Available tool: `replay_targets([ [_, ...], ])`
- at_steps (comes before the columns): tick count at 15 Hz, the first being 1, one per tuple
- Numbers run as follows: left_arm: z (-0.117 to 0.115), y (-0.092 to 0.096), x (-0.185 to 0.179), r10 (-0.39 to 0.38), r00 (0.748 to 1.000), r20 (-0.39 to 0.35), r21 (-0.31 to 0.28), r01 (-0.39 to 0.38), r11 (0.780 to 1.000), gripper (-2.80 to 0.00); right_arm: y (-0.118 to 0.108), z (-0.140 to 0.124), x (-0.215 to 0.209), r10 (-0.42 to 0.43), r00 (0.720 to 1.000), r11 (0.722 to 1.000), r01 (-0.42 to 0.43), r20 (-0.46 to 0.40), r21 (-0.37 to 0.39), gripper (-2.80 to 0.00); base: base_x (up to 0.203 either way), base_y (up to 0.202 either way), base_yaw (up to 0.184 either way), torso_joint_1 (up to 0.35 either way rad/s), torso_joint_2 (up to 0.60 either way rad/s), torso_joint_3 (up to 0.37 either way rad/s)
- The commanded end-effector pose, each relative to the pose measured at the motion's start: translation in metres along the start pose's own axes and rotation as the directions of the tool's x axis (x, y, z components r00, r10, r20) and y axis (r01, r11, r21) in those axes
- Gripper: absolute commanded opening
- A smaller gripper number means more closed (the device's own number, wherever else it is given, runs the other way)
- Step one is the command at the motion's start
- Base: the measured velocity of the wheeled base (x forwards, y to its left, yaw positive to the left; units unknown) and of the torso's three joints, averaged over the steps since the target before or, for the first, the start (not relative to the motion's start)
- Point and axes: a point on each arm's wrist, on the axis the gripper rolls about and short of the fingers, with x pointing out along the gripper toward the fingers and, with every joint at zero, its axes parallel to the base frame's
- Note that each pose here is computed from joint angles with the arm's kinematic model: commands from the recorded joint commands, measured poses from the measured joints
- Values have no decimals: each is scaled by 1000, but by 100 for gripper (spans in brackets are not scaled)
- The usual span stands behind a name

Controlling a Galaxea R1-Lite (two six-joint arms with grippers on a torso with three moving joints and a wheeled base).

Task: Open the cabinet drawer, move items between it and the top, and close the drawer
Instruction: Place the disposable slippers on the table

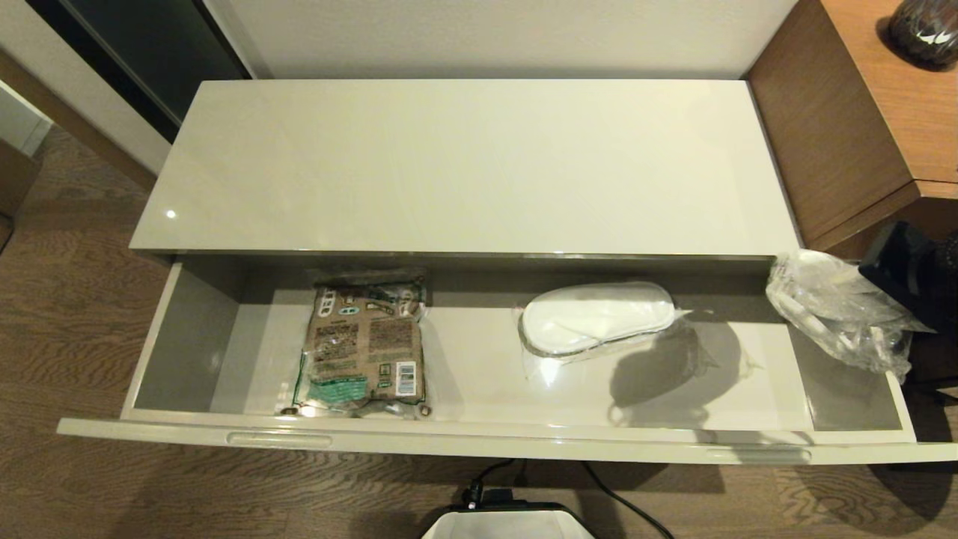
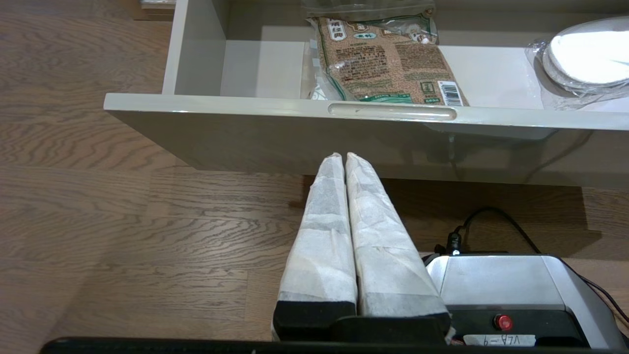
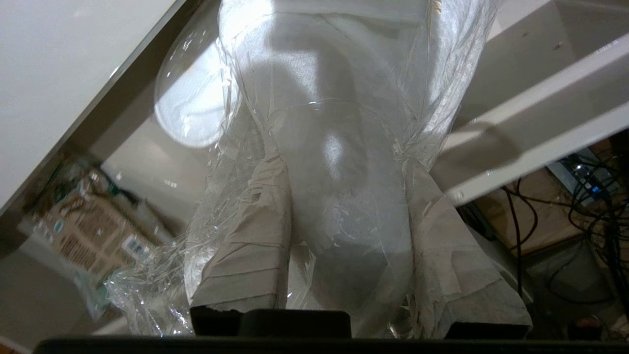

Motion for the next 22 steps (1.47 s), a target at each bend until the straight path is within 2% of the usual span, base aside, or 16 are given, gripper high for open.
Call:
replay_targets([
  [1, 0, 0, 0, 1, 1000, 0, 0, -1, 1000, -280, 1, 0, -31, 48, 999, 999, -48, 18, -7, -280, 0, 0, 0, 0, 0, 0],
  [5, 0, 0, 0, 1, 1000, 0, 0, -1, 1000, -280, 5, -2, -70, 97, 995, 994, -97, -6, -42, -280, 0, 0, 0, 0, 0, 0],
  [9, 0, 0, 0, 1, 1000, -2, 0, -1, 1000, -280, 6, -11, -93, 133, 989, 988, -138, -66, -69, -280, 0, 0, 0, 0, 0, 0],
  [15, 0, 0, 0, 1, 1000, -2, 0, -1, 1000, -280, 11, -3, -110, 174, 984, 981, -177, -46, -85, -280, 0, 0, 0, 0, 0, 0],
  [19, 0, 0, 0, 1, 1000, 0, 0, -1, 1000, -280, 34, 11, -105, 214, 977, 961, -213, -15, -178, -280, 0, 0, 0, 0, 0, 0],
  [22, 0, 0, 0, 1, 1000, 0, 0, -1, 1000, -280, 63, 29, -90, 249, 968, 939, -234, 26, -253, -280, 0, 0, 0, 0, 0, 0],
])
